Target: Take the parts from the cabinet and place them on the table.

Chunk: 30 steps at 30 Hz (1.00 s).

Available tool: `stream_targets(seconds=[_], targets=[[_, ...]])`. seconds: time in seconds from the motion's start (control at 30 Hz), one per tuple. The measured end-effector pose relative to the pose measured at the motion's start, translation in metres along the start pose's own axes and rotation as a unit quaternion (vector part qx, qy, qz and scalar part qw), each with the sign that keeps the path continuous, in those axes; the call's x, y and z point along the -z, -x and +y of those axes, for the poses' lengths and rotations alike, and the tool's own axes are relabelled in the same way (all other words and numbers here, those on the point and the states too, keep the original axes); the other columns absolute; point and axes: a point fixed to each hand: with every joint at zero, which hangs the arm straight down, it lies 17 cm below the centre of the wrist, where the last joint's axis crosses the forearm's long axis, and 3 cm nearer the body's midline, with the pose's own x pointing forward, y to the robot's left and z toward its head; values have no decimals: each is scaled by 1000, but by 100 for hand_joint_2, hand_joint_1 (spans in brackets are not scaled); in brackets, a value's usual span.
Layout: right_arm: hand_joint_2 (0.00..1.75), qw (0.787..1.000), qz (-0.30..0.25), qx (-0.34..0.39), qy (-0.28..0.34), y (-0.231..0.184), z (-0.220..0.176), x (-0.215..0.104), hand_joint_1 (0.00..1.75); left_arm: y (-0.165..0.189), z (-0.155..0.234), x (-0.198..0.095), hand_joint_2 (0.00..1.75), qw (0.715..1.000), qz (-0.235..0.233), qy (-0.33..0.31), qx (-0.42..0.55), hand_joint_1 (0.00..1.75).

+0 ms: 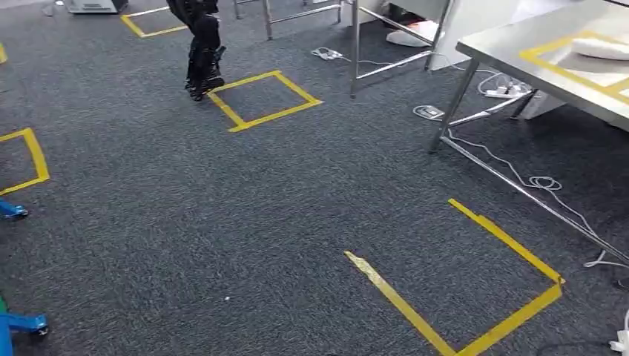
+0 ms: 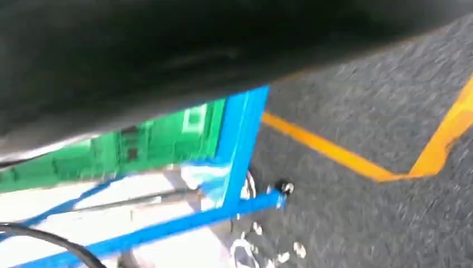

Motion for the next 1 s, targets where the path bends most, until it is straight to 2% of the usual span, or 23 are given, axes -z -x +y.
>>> stream_targets(seconds=[0.23, 0.3, 0.57, 0.87, 1.0], targets=[[0, 999, 4, 36, -4, 1, 2, 0, 0, 3, 4, 1, 0, 1000, 2, -3, 8, 0], [0, 999, 6, 52, 0, 6, 2, 1, 0, -3, 3, 0, 0, 1000, -11, -6, 16, 0], [0, 994, 5, 109, -1, 29, 38, 4, 0, -17, 7, 0, 0, 998, -45, -21, 40, 0], [0, 986, 32, 163, -14, 73, 53, 5, 0, -54, -19, -11, 0, 997, -60, -13, 54, 0], [0, 985, 35, 168, -13, 79, 51, 5, 0, -59, -28, -14, 0, 997, -56, -8, 52, 0]])
